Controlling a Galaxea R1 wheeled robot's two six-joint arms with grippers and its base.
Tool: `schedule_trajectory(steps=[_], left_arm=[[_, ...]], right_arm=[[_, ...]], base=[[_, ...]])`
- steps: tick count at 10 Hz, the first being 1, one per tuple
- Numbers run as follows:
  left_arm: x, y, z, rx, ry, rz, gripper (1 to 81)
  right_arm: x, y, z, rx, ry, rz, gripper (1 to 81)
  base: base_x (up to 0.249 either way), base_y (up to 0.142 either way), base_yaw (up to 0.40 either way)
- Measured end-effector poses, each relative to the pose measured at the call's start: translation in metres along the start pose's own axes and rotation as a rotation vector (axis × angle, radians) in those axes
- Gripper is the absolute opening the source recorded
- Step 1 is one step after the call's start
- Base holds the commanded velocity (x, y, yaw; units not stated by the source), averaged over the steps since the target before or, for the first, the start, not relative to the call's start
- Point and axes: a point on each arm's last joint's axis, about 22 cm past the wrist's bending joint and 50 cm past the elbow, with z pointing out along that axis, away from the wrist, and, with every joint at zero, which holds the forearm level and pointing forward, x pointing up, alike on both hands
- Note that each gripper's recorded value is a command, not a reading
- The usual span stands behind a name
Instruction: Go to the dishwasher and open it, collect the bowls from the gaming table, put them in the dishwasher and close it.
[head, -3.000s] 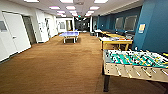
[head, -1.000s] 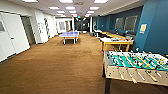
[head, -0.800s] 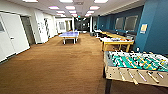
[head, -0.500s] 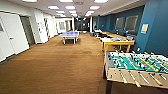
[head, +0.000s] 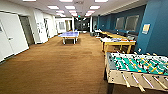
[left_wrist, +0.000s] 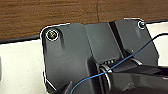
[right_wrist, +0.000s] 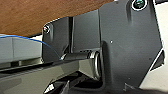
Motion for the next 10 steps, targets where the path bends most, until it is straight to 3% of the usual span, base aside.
schedule_trajectory(steps=[4,5,7,8,10], left_arm=[[0.003,-0.003,0.000,0.004,0.001,0.000,81.1],[0.006,0.005,0.002,-0.008,0.009,0.000,81.1],[-0.017,0.007,0.000,-0.009,-0.020,-0.007,81.1],[-0.015,0.004,-0.001,-0.005,-0.017,-0.005,81.1],[0.010,0.003,0.001,-0.005,0.019,0.002,81.1]], right_arm=[[0.004,-0.005,0.002,0.005,0.002,-0.001,81.1],[0.004,0.003,-0.001,-0.005,0.006,-0.002,81.1],[-0.018,0.007,-0.002,-0.010,-0.020,0.004,81.1],[-0.017,0.004,-0.001,-0.006,-0.015,0.003,81.1],[0.009,0.002,0.000,-0.005,0.019,-0.009,81.1]], base=[[0.136,0.000,0.000],[0.137,0.000,0.000],[0.139,0.000,0.000],[0.143,0.000,0.000],[0.158,0.000,0.000]])
